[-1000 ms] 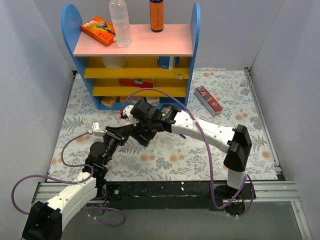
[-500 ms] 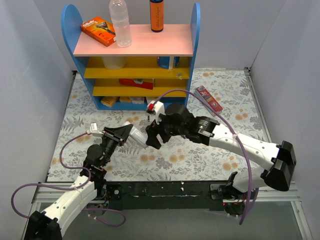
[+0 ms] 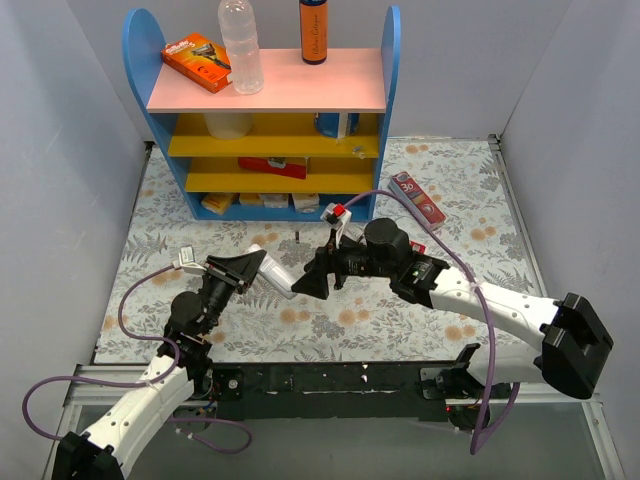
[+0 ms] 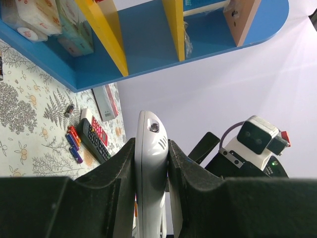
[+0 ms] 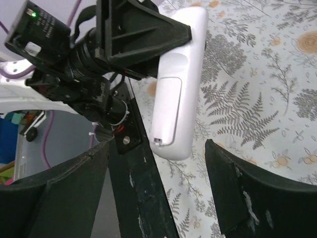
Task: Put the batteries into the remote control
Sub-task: Load the battery cover into the remote control.
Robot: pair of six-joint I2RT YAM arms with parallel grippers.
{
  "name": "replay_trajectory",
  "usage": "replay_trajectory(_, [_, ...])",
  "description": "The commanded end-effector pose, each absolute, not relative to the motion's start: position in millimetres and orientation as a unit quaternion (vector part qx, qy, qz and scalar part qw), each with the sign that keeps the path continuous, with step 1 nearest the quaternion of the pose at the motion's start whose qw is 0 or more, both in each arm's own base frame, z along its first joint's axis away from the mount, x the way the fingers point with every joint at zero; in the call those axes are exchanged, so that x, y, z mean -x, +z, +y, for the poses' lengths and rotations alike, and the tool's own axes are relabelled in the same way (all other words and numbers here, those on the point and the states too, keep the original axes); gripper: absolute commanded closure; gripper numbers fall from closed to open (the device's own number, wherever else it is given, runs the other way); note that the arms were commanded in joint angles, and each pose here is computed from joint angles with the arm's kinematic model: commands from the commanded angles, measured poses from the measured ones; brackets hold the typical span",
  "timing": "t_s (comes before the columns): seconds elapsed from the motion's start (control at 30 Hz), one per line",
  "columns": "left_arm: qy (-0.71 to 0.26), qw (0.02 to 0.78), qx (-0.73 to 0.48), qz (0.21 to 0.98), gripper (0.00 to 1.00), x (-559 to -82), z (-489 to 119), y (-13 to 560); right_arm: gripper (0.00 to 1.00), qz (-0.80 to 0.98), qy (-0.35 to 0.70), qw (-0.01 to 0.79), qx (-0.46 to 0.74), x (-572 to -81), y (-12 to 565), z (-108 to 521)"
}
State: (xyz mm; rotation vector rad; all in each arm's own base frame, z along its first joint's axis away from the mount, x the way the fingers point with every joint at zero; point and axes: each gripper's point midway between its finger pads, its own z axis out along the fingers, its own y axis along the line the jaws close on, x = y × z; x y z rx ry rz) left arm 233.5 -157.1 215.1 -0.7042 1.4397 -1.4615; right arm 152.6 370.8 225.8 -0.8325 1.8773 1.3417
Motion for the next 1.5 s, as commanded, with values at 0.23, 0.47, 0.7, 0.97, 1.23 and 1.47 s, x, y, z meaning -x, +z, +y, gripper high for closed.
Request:
replay_trajectory(0.23, [-0.624, 0.45, 0.28, 0.574, 1.0, -224.9, -161.5, 221.7, 0.2, 0.682, 0.583, 0.318, 0.307, -145.4, 235.8, 388.9])
replay_trajectory(0.47, [-0.635, 0.45, 0.272, 0.566, 1.0, -222.7, -163.3, 228.9, 0.31, 0.677, 0.603, 0.289, 0.308, -139.1, 226.8, 394.1])
replay_trajectory(0.7, [-0.645, 0.453, 0.264, 0.556, 1.0, -220.1, -163.5, 236.7, 0.5, 0.668, 0.626, 0.261, 0.306, -131.5, 219.9, 396.5])
replay_trajectory(0.97, [-0.66, 0.456, 0.249, 0.542, 1.0, -214.6, -164.7, 245.6, 0.81, 0.663, 0.64, 0.248, 0.299, -129.7, 214.3, 395.7])
replay_trajectory(1.23, [-0.677, 0.463, 0.208, 0.534, 1.0, -205.6, -170.7, 253.7, 0.81, 0.655, 0.65, 0.24, 0.301, -127.8, 219.5, 394.7])
replay_trajectory(1.47, [-0.666, 0.462, 0.2, 0.55, 1.0, -206.0, -174.3, 242.0, 0.32, 0.648, 0.637, 0.27, 0.318, -131.8, 237.7, 388.3])
